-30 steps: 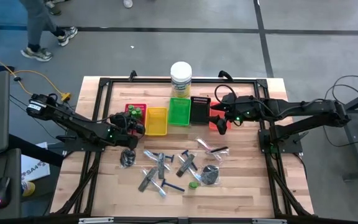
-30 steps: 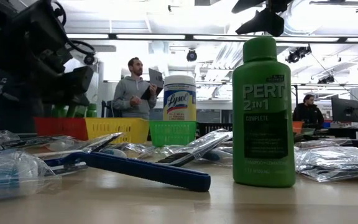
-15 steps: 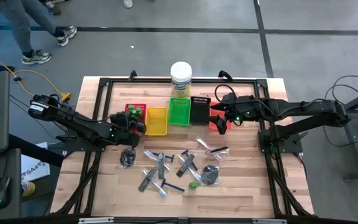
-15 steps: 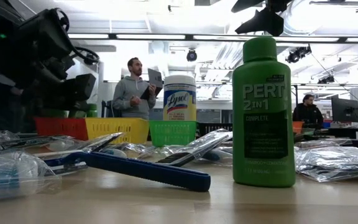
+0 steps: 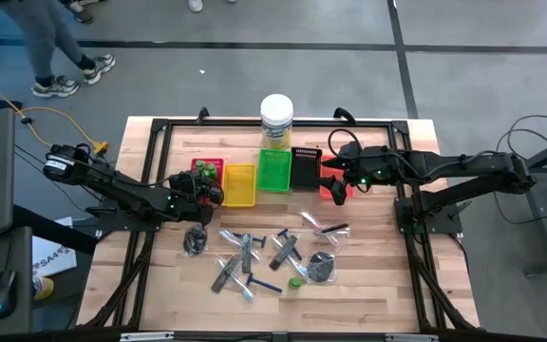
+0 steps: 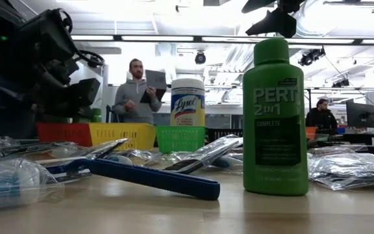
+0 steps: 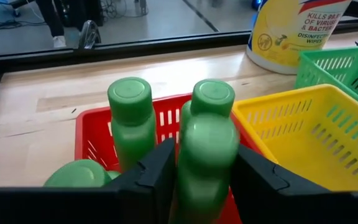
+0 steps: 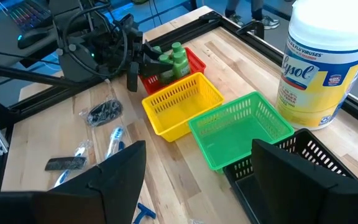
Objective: Pick & Place Travel size toiletries
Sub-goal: Put the green shampoo bottle into the red bin
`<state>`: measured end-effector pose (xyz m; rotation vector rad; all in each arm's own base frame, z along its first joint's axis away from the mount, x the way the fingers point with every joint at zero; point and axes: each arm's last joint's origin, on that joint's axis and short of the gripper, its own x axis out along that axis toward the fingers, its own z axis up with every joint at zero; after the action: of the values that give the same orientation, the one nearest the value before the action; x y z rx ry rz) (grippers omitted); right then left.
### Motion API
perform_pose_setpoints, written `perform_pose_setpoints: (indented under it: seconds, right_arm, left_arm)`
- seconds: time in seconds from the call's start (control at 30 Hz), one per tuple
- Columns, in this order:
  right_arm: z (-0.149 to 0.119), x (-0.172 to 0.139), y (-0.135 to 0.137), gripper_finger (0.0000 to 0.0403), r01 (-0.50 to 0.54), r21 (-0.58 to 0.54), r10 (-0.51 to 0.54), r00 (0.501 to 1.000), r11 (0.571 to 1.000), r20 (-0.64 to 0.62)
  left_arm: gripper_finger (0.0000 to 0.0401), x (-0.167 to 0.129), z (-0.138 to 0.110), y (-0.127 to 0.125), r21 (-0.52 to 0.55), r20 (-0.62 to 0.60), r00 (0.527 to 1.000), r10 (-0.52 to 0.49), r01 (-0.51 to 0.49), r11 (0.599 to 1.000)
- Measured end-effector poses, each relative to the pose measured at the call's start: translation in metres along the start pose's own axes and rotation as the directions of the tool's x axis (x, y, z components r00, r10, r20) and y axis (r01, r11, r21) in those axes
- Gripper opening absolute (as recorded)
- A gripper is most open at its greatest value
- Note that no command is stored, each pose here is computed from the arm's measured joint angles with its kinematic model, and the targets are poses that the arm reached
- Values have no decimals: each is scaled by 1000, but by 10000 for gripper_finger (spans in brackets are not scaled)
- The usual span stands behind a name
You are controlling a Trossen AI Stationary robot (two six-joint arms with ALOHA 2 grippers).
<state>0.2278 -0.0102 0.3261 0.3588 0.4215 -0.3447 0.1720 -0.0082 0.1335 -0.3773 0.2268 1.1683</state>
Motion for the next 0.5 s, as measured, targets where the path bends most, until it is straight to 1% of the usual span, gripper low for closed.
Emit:
perform_pose_setpoints:
  seconds: [0.33, 0.5]
  right_arm:
    - [0, 0, 0, 278, -3, 2, 3, 1000, 1000, -2]
    - [0, 0, 0, 278, -3, 3, 3, 1000, 1000, -2]
  left_arm:
    - [143, 0, 1, 0, -1, 1, 1000, 0, 0, 1000]
    - [143, -4, 13, -10, 42, 13, 1000, -24, 23, 999]
